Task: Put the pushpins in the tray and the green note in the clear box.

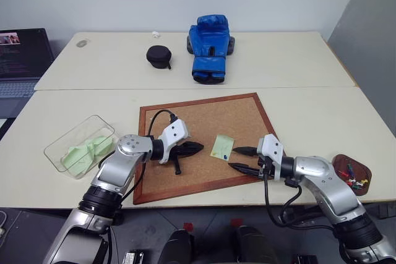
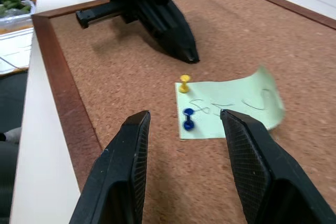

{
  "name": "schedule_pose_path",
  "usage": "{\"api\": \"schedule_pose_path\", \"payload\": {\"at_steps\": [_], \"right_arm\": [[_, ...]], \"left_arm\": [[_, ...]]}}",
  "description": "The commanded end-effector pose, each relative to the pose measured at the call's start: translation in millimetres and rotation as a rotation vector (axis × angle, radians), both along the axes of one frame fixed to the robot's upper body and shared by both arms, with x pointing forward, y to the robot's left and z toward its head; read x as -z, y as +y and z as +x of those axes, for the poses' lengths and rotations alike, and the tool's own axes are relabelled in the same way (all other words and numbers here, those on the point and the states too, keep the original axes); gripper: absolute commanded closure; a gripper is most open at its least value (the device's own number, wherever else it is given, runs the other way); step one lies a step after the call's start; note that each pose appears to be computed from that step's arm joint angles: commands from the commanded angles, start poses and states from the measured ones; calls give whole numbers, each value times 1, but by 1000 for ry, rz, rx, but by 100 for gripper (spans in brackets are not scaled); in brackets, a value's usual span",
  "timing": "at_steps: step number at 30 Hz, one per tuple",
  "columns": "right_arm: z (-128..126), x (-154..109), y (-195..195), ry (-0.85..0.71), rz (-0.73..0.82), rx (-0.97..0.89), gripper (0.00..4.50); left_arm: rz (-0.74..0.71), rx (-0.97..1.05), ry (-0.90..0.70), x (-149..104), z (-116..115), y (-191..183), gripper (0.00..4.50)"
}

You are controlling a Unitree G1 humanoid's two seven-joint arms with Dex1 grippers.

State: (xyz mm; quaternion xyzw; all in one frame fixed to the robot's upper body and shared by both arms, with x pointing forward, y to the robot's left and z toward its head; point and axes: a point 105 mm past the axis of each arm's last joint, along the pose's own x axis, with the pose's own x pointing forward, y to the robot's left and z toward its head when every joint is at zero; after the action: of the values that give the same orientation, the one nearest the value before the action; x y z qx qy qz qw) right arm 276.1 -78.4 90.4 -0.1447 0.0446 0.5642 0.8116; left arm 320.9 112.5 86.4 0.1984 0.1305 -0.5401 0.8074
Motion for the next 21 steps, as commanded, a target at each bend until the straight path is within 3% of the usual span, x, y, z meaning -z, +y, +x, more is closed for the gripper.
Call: {"api": "schedule_pose_path", "payload": {"at_steps": [1, 20, 21], "right_arm": [[8, -9, 11, -57, 26, -20, 225], [20, 4, 18, -12, 31, 5, 225], [20, 4, 17, -9, 31, 4, 241]], "left_arm": [[38, -2, 19, 7, -3, 3, 450], [47, -6, 11, 6, -1, 3, 450], [47, -7, 11, 6, -1, 3, 450]]}}
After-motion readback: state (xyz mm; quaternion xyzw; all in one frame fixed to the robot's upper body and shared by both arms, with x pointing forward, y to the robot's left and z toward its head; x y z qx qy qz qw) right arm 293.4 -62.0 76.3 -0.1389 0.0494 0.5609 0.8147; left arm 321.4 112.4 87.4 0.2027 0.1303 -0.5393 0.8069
